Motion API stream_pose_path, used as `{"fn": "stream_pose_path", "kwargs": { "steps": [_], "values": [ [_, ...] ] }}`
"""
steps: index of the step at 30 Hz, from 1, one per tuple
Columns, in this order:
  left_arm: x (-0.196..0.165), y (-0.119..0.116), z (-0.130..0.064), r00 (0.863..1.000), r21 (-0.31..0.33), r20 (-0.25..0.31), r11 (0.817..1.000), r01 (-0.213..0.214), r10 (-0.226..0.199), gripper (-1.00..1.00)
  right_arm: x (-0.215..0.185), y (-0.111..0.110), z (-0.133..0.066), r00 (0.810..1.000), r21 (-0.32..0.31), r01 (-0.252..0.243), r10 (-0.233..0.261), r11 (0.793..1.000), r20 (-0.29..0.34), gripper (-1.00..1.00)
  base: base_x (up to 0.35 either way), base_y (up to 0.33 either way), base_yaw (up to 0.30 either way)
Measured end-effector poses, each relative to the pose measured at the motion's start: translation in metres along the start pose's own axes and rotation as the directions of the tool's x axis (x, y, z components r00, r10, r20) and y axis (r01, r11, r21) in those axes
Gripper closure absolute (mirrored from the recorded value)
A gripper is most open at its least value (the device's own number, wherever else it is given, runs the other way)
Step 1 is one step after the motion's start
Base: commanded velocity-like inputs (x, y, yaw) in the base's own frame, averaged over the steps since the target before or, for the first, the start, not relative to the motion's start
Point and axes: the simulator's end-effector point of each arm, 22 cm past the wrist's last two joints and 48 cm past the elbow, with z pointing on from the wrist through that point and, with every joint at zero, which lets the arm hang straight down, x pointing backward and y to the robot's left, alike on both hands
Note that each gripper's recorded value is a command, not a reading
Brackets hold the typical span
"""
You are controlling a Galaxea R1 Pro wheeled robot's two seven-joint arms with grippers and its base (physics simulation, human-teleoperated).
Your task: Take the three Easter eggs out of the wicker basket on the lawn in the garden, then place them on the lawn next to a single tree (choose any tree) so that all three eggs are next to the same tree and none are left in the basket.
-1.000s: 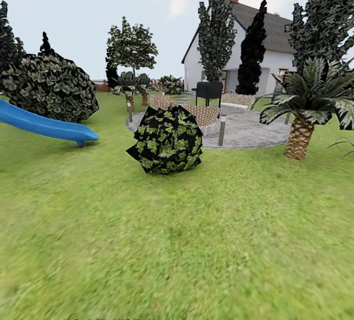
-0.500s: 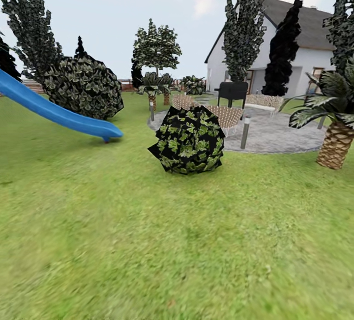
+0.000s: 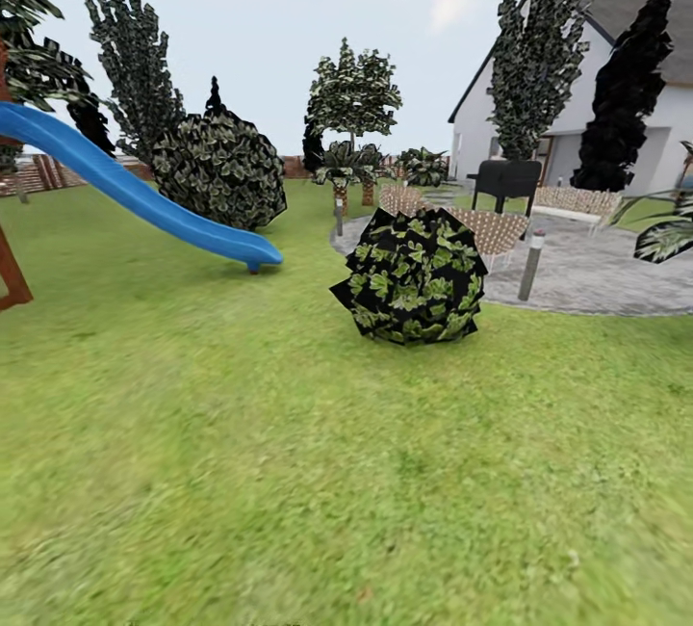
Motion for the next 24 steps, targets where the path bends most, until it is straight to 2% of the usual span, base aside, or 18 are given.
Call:
{"fn": "stream_pose_path", "kwargs": {
  "steps": [24],
  "values": [
    [0.0,0.0,0.0,1.0,0.0,0.0,1.0,0.0,0.0,-1.0,-0.0001,0.0,0.0,1.0,0.0,0.0,0.0,1.0,0.0,-1.0,0.0,0.0,0.295]
  ]
}}
